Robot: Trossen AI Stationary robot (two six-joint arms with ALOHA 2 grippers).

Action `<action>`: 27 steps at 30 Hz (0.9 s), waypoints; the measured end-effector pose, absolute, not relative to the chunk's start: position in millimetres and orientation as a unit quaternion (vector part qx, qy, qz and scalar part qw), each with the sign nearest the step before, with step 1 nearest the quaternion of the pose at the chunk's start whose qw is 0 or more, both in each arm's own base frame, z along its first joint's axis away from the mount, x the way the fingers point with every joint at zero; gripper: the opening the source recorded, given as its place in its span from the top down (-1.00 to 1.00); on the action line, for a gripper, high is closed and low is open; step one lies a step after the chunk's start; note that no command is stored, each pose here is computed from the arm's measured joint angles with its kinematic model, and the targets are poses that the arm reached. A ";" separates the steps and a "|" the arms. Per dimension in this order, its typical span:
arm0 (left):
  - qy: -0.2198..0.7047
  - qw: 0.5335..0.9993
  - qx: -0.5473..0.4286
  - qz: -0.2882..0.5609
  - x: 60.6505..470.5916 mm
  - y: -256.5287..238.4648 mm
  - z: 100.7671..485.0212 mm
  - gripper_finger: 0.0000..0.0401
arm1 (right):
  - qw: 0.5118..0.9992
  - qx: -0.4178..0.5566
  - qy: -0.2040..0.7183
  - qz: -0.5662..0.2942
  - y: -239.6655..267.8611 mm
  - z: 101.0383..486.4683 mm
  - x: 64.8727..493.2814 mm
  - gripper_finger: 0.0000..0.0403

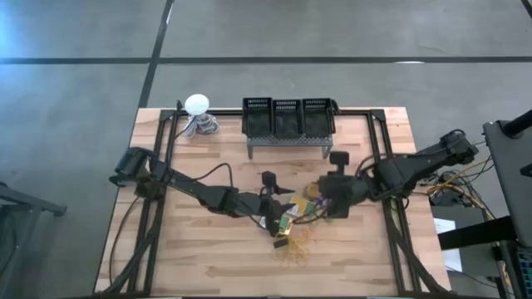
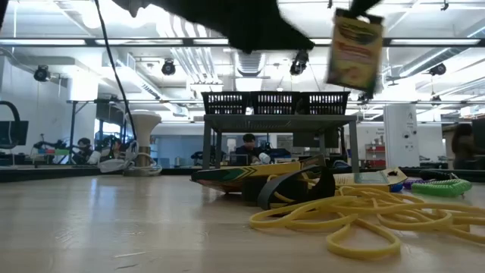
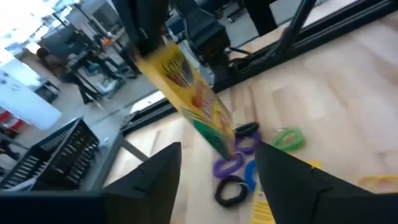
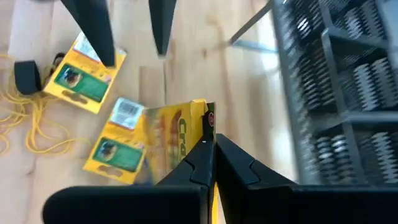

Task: Pick & Place Office Desk Supplies
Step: Put the yellow crayon box into the right black bin on the shelf

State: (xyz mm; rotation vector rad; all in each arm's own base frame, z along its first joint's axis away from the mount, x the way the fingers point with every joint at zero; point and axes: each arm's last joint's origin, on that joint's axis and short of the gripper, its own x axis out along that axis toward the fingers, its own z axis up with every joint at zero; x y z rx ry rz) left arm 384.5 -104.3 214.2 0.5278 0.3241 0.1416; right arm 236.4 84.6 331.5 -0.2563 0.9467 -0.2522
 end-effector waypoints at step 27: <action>0.158 0.979 0.110 0.068 378.7 -80.6 191.9 0.26 | 0.935 -0.099 0.333 -0.077 107.3 298.2 258.3 0.96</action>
